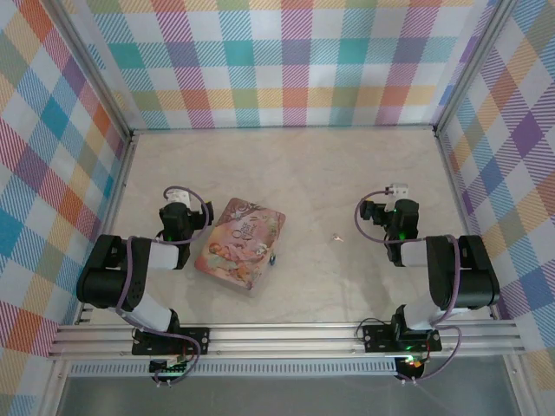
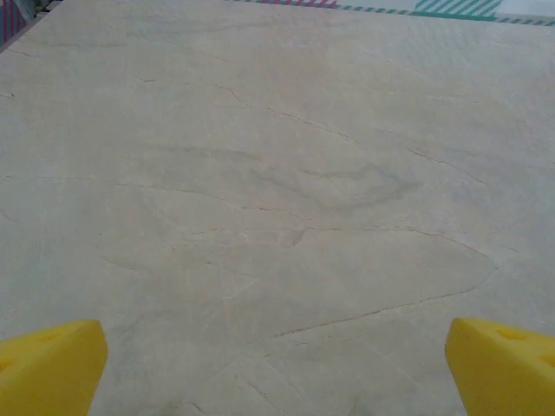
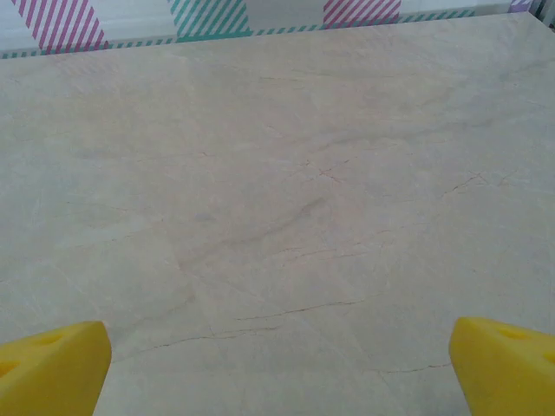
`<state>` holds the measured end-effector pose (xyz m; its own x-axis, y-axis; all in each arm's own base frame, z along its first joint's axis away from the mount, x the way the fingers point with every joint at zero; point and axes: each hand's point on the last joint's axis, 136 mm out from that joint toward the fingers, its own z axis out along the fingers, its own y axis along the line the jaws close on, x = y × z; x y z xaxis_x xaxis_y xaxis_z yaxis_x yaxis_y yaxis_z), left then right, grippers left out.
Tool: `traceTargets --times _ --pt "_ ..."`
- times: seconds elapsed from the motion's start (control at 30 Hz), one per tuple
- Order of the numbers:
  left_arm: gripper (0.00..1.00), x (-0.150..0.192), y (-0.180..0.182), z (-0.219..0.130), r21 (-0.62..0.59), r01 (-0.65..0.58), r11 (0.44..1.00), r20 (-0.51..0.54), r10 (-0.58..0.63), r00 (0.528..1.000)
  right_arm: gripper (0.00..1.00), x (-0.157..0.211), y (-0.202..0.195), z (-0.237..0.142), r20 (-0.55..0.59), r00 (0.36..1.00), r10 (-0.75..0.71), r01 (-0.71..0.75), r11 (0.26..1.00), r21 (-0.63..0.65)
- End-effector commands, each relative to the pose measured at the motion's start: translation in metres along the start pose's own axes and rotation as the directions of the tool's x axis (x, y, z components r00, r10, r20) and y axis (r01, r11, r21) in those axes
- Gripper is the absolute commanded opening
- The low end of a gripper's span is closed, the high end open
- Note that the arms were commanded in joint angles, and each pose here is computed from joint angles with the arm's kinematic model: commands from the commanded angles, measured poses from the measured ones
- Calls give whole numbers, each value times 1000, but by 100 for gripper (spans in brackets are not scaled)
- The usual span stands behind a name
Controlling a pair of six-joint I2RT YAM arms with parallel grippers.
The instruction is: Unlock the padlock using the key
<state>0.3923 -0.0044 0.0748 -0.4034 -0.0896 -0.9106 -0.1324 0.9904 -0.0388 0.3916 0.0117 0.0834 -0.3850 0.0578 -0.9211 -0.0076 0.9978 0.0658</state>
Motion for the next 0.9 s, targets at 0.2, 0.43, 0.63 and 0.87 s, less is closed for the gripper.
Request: traceTargets --times 0.2,0.43,0.63,0.87 --pt "100 -8 2 1 1 -6 1000 19 6 1000 100 -11 3 2 26 1000 -14 15 1000 -20" --pt "100 -8 2 2 2 -5 1000 19 5 1000 100 -10 3 2 24 1000 -14 15 1000 -20" --pt "100 -7 2 1 2 -5 1000 19 5 1000 100 -10 4 2 24 1000 -14 15 1000 -20" --pt "100 -12 6 0 -25 6 1000 16 -5 1000 100 -14 2 1 29 1000 -10 10 1000 -8"
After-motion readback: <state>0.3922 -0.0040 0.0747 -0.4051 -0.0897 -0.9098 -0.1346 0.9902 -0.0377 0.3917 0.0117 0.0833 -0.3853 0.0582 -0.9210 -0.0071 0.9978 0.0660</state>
